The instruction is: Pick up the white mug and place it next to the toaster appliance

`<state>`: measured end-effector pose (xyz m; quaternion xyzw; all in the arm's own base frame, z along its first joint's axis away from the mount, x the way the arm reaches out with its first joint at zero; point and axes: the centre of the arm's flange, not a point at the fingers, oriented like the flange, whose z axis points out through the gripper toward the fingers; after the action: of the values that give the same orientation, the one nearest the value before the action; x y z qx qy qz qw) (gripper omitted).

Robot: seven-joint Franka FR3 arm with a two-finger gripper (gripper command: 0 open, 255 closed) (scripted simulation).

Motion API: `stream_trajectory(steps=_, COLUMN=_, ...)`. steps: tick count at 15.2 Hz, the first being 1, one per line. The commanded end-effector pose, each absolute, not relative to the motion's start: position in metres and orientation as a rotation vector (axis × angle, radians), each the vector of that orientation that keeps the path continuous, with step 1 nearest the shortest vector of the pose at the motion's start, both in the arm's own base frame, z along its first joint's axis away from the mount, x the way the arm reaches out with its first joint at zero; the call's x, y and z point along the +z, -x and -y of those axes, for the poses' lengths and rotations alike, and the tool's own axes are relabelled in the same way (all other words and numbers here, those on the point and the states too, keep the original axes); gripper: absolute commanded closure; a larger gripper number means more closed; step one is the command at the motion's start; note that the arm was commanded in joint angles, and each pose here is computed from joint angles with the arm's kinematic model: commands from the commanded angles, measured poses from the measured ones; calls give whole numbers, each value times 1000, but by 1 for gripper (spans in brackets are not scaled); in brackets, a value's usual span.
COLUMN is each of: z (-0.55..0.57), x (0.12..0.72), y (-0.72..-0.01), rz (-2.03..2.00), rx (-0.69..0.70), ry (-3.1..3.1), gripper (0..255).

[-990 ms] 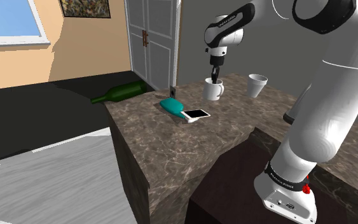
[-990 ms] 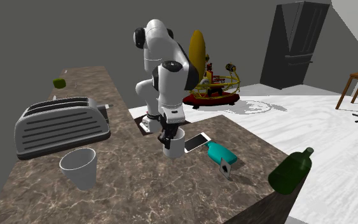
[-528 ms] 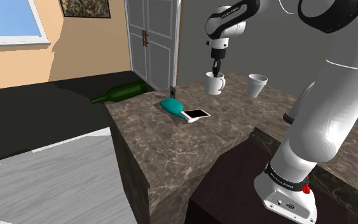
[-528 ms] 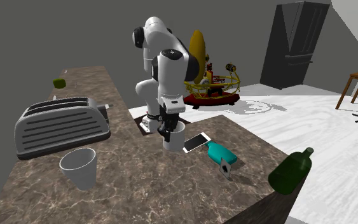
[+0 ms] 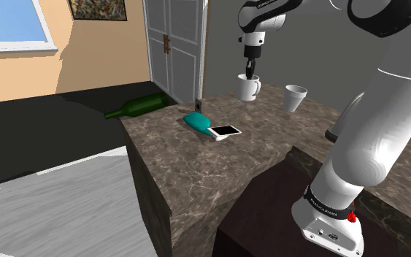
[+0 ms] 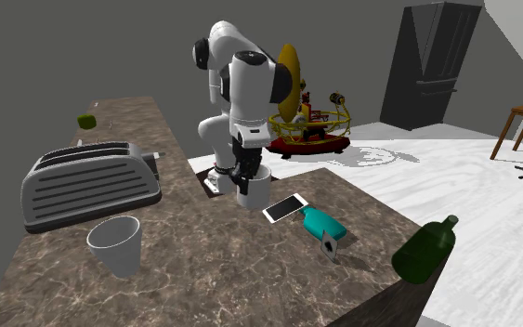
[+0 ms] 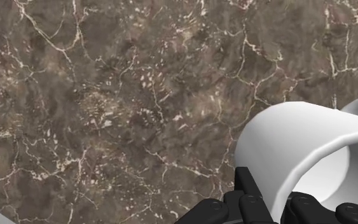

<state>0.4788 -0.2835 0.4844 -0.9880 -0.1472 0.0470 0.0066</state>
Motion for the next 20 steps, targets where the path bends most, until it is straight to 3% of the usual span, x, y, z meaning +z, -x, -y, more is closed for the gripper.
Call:
stream_trajectory(steps=1, z=284, x=496, y=-479, rz=461, rx=147, ry=3091, gripper=255)
stream_trajectory(steps=20, z=284, x=596, y=-479, rz=461, rx=147, ry=3091, gripper=255)
